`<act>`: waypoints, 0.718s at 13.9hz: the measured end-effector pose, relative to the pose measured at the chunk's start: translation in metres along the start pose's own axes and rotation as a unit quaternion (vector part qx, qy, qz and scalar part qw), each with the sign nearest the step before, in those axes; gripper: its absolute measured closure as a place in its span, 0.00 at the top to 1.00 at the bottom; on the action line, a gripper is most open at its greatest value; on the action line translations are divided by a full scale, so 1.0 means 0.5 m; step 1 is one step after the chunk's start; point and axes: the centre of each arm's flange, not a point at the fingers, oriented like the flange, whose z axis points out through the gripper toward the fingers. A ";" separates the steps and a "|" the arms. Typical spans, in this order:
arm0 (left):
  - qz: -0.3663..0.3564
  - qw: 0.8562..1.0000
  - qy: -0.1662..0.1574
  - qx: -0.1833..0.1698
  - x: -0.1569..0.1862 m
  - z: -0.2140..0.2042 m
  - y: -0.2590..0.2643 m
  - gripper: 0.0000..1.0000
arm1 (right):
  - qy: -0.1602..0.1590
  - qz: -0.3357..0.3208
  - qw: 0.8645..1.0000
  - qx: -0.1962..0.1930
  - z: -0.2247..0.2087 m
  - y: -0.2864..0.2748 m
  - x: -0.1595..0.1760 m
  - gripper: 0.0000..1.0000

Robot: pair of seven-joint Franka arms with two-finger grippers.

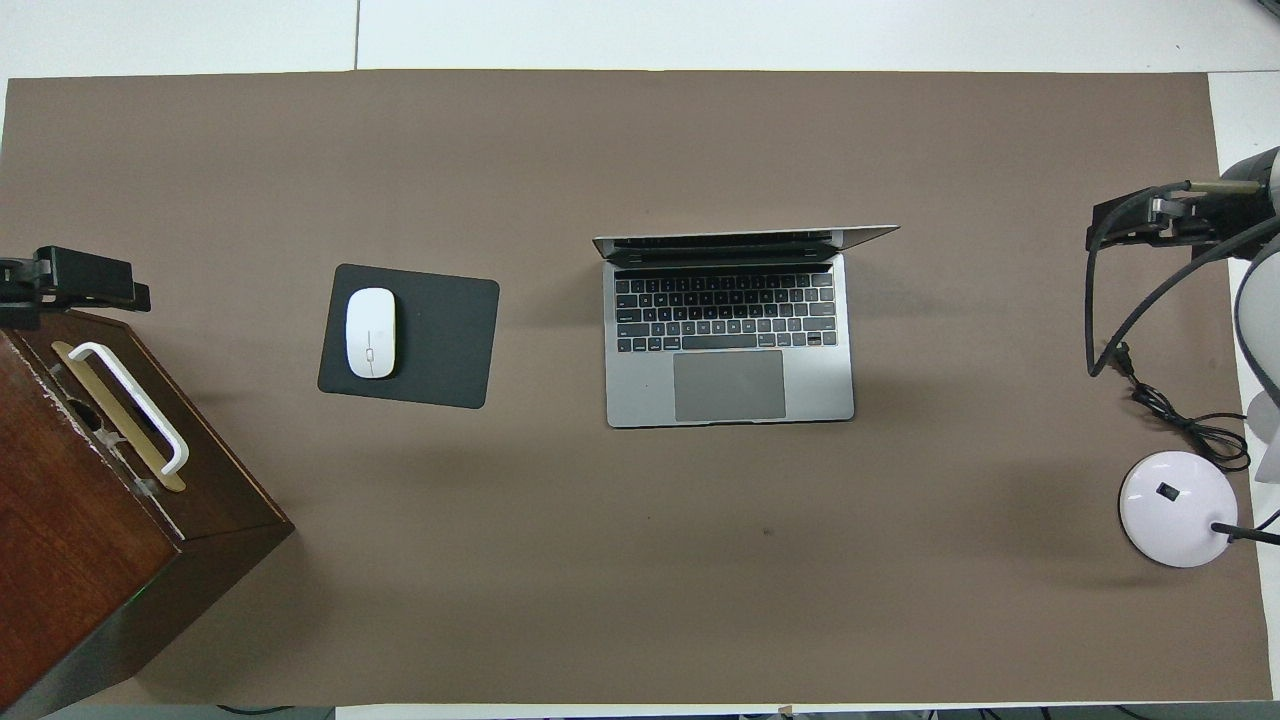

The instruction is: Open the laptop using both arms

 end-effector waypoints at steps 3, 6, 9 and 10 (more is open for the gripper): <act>0.006 0.999 0.002 0.034 0.001 0.001 -0.009 1.00 | 0.000 0.000 1.000 0.000 0.000 0.000 0.000 1.00; 0.016 0.998 0.003 0.055 0.000 0.001 0.003 1.00 | 0.000 0.000 1.000 0.000 0.000 0.000 0.000 1.00; 0.019 0.998 0.004 0.057 -0.001 0.001 0.007 1.00 | 0.000 0.000 1.000 0.000 0.000 0.000 0.000 1.00; 0.019 0.998 0.004 0.057 0.000 0.001 0.007 1.00 | 0.000 0.000 1.000 0.000 0.000 0.000 0.000 1.00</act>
